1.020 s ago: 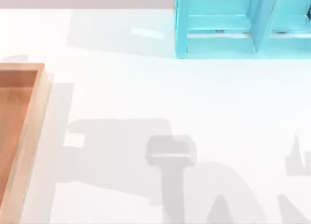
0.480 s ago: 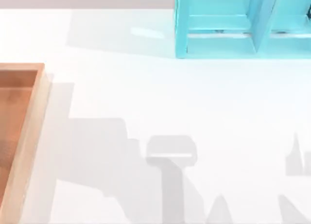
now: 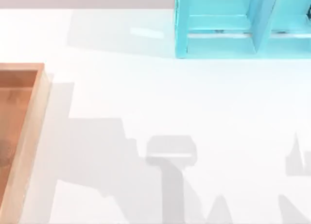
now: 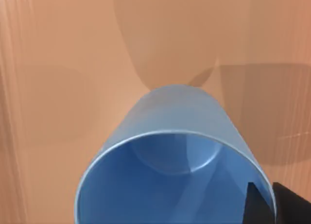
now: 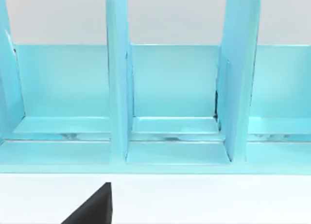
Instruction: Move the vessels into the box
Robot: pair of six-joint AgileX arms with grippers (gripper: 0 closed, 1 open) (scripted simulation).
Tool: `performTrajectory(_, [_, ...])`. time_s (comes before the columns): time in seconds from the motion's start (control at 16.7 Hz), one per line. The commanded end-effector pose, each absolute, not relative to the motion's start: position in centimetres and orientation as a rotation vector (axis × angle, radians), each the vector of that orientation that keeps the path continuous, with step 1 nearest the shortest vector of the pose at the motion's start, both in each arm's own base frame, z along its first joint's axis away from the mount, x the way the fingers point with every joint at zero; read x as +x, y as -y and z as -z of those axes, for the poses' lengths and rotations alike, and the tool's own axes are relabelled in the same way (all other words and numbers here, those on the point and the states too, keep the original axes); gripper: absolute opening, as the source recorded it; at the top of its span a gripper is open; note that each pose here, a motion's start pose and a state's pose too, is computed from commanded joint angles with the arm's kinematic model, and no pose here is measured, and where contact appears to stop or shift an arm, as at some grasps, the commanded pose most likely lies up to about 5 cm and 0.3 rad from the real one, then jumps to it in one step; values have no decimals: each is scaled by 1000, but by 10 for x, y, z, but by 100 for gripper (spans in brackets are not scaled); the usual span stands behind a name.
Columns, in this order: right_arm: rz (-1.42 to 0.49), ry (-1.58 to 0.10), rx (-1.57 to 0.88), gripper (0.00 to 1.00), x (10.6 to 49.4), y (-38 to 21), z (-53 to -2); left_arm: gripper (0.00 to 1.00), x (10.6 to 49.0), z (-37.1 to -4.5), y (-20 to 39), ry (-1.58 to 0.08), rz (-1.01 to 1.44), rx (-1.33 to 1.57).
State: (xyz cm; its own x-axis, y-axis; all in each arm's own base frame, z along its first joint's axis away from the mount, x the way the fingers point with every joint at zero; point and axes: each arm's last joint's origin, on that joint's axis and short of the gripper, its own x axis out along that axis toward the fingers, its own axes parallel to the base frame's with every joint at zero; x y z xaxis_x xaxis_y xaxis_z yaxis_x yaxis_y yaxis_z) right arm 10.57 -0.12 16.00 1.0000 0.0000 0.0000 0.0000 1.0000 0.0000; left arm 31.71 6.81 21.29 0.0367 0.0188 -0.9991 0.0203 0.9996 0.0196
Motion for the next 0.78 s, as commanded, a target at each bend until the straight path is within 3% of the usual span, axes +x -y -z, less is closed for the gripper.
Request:
performTrajectory(0.54, [0, 0, 0, 100, 106, 1, -160, 98, 317, -213, -68, -1534, 1, 31])
performTrajectory(0.78, [0, 0, 0, 100, 106, 1, -160, 100, 317, -213, -68, -1534, 1, 31])
